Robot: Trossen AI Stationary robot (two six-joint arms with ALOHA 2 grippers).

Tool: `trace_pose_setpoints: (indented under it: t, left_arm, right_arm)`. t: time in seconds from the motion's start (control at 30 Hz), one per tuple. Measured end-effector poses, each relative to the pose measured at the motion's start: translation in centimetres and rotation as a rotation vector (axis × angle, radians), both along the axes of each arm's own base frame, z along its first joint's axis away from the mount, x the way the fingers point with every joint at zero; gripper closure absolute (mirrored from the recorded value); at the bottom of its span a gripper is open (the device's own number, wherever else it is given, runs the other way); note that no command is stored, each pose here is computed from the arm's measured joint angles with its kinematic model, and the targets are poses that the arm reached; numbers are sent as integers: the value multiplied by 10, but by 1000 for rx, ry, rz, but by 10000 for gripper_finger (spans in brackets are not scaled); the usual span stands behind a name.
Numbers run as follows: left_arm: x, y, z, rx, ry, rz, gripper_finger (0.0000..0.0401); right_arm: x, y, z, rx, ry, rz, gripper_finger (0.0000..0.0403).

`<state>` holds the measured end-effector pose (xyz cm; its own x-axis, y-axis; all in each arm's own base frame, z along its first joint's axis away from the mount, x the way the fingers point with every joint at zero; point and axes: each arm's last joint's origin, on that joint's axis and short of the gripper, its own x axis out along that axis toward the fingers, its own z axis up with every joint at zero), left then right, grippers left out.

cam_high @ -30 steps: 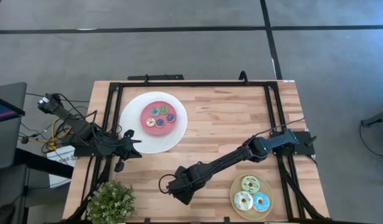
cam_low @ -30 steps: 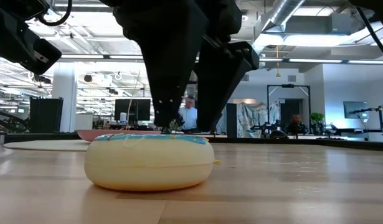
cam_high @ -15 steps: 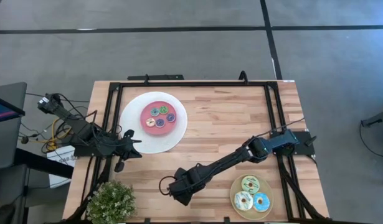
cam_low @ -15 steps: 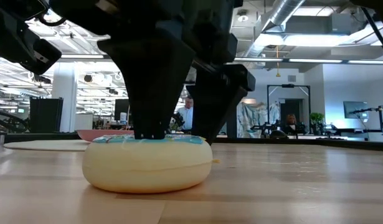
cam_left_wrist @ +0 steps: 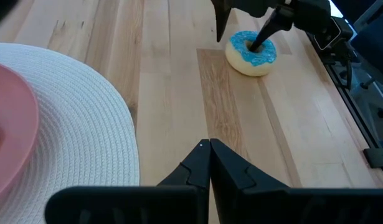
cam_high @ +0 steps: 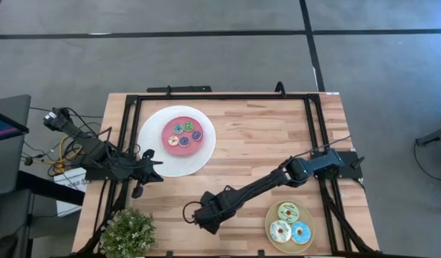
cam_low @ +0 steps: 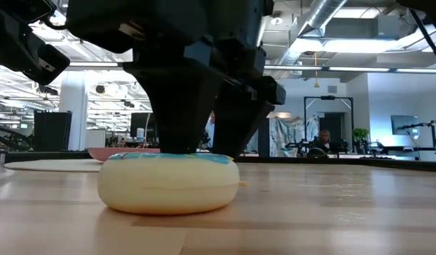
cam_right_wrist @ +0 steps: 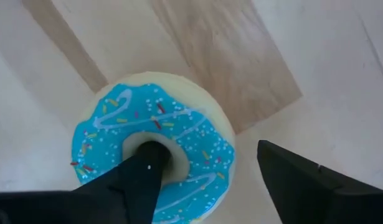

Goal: Pick & Place donuts
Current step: Put the large blue donut on the brown plate

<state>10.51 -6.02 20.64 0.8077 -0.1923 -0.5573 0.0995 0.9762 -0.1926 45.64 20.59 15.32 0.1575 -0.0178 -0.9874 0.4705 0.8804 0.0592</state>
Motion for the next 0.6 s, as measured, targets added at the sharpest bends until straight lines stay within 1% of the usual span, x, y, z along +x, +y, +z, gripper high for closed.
trace_pose_setpoints:
  t: [0.3,0.5,0.6]
  left_arm:
    - [0,0,0,0,0,0,401]
    - [0,0,0,0,0,0,401]
    - [0,0,0,0,0,0,401]
  right_arm:
    - [0,1,0,5,0,3,229]
    - [0,1,1,24,12,6,262]
    - [0,2,7,30,5,14,273]
